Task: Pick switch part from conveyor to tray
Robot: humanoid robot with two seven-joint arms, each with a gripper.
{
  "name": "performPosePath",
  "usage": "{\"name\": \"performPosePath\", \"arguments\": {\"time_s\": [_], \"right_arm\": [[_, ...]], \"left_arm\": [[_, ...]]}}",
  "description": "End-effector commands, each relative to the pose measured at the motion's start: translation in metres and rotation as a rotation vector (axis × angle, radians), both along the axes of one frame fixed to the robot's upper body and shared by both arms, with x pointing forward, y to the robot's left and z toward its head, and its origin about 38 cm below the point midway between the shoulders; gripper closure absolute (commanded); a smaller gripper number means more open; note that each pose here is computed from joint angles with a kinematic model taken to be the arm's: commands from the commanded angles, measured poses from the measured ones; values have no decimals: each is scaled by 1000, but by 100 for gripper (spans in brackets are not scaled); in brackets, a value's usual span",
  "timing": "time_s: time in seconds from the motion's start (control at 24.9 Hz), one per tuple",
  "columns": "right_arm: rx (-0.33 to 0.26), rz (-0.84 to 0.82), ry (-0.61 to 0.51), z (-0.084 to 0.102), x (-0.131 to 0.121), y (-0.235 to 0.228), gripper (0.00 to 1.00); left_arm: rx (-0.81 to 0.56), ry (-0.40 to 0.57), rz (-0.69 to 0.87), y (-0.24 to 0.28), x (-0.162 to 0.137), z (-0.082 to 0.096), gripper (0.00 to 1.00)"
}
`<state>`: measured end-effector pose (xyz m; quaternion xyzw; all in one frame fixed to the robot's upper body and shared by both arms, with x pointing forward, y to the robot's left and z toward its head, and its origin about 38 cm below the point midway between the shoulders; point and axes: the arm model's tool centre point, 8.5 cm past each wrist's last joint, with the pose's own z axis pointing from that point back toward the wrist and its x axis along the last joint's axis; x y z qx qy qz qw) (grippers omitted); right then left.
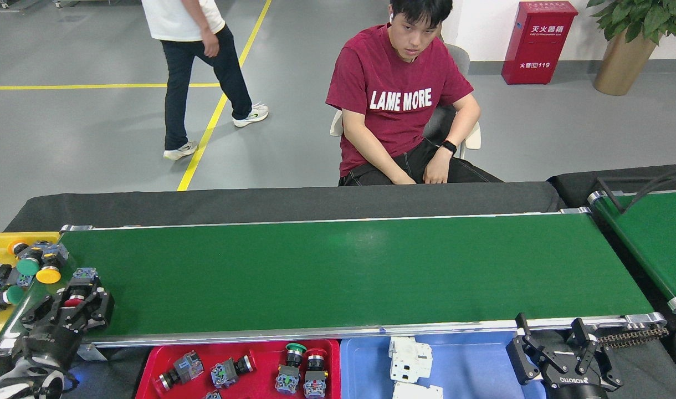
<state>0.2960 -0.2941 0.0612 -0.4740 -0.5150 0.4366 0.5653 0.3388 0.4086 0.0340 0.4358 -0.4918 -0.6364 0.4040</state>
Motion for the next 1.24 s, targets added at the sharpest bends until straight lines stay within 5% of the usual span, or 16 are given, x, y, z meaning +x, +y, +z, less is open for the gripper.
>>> {"name": "performPosePath", "arguments": {"time_s": [0.0, 0.12, 0.16, 0.2, 0.24, 0.56, 0.8, 1.2], "right_arm": [[-5, 3, -34, 10, 4, -1, 2], [-3, 3, -37, 11, 5, -1, 2], [-3, 3, -35, 10, 4, -1, 2], [-3, 2, -37, 10, 4, -1, 2], [-5, 3, -37, 10, 4, -1, 2], [-5, 3, -38, 11, 5, -1, 2], [-7, 2, -38, 11, 5, -2, 2], [-6, 7, -42, 12, 6, -1, 2]], "left_arm": [[-19, -13, -200, -30, -27, 15, 87], [-30, 50, -301, -72, -78, 4, 64], [-36, 84, -317, -86, -88, -2, 42], [-44, 94, -319, -97, -93, -3, 7], [-62, 88, -317, -104, -95, -3, 0], [-118, 24, -173, -88, -97, 5, 0], [-100, -14, 192, -25, -110, 2, 0], [-69, -60, 226, -22, -88, 14, 0]]}}
